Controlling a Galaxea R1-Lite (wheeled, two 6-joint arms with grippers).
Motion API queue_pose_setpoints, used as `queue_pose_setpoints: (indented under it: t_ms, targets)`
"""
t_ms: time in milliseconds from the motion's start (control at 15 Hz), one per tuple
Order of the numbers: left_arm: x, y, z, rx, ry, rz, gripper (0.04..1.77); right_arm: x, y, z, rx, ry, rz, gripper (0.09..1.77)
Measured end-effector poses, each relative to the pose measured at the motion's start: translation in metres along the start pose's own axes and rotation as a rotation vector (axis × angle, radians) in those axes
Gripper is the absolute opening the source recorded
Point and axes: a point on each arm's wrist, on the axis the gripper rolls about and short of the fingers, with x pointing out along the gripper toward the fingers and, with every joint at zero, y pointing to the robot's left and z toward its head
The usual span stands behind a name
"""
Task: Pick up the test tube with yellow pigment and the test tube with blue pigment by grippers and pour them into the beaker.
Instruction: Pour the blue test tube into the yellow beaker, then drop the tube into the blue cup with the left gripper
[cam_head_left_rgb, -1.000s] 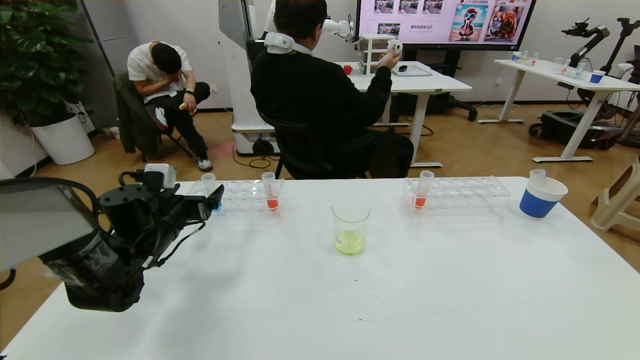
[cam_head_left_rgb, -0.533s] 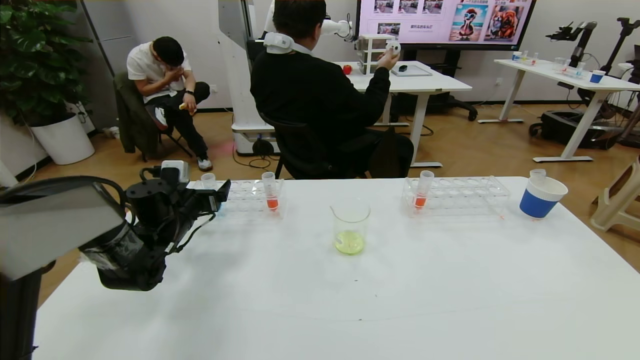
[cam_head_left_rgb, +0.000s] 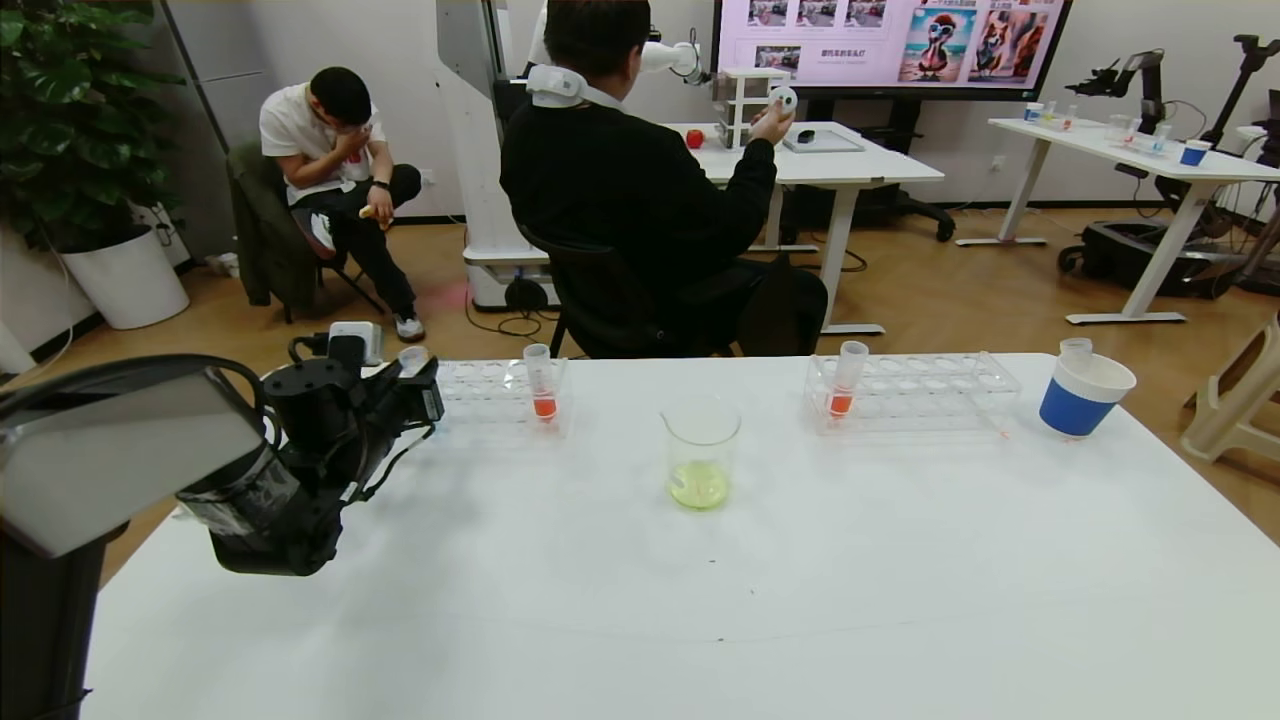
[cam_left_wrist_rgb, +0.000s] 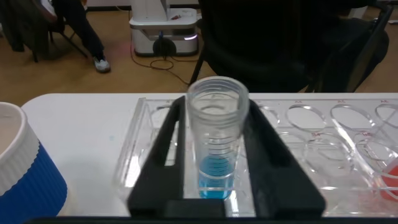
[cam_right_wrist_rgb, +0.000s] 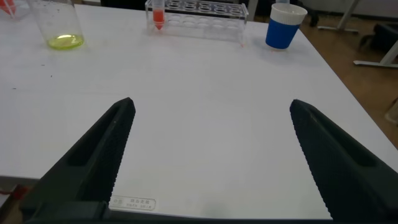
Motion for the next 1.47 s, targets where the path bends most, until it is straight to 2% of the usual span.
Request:
queue_pose_setpoints:
  t_ms: [67,200,467,600,733,1000,1267,1467]
  targets:
    - [0.001,0.0,0.001,-0.001,-0.004,0.001,0.33,0.0,0.0,0.0,0.0,0.0,0.0,1.74]
    - [0.001,0.0,0.002,-0.001,-0.008,0.002,0.53,0.0,0.0,0.0,0.0,0.0,0.0,1.74]
    - [0.0,0.0,0.008,0.0,-0.016,0.003,0.51,0.0,0.0,0.0,0.0,0.0,0.0,1.74]
    - [0.0,0.0,0.016,0.002,0.003,0.002,0.51,0.0,0.0,0.0,0.0,0.0,0.0,1.74]
    - [-0.001,-0.001,0.032,0.004,0.027,0.001,0.51,0.0,0.0,0.0,0.0,0.0,0.0,1.74]
    - [-0.006,0.0,0.077,0.006,0.066,-0.001,0.51,0.0,0.0,0.0,0.0,0.0,0.0,1.74]
    - [-0.014,-0.001,0.107,0.003,0.008,-0.006,0.51,0.0,0.0,0.0,0.0,0.0,0.0,1.74]
    - [-0.02,-0.022,0.123,0.01,-0.036,-0.073,0.51,0.0,0.0,0.0,0.0,0.0,0.0,1.74]
